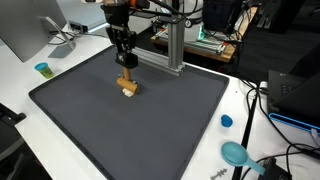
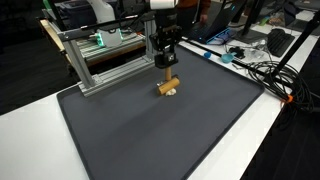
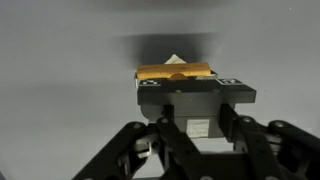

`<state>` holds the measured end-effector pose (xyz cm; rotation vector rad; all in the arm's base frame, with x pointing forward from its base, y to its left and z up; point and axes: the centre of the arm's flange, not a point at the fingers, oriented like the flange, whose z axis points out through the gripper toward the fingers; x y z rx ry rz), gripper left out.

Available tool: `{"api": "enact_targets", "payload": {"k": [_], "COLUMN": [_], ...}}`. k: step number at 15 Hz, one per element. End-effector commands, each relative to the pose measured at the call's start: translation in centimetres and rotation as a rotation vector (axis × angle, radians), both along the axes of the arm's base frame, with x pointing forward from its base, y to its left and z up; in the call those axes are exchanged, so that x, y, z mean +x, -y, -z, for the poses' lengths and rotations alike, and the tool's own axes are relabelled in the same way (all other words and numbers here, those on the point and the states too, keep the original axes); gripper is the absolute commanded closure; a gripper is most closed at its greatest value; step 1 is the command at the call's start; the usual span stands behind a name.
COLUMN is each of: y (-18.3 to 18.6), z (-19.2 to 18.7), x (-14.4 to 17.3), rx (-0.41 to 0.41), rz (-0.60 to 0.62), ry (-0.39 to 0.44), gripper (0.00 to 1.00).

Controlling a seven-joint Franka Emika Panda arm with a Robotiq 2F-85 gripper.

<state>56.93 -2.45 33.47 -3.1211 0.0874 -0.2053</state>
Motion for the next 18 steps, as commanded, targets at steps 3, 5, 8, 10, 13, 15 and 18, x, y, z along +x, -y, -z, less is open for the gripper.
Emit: {"api": "enact_targets", "payload": {"k": [3,5,8,10,13,15,18], "y": [0.2,0.4,0.5,0.6,0.7,0.7,0.4], "z": [0.7,0.7,0.5,0.8,0.8,-0.8,-5.7], "x": [0.5,0.9,1.6,1.9,2.1,2.2,2.0], "rx": [0.023,0.006,-0.025,-0.028,-0.029,-0.039,-0.038], "rz": [-0.002,0.001,-0.006,-0.006,-0.001,0.001,-0.015], "ry": [-0.033,0.029,0.100,0.106,0.131,0.182,0.290], "gripper": [0.78,0.78,0.78,0.78,0.78,0.78,0.78]}}
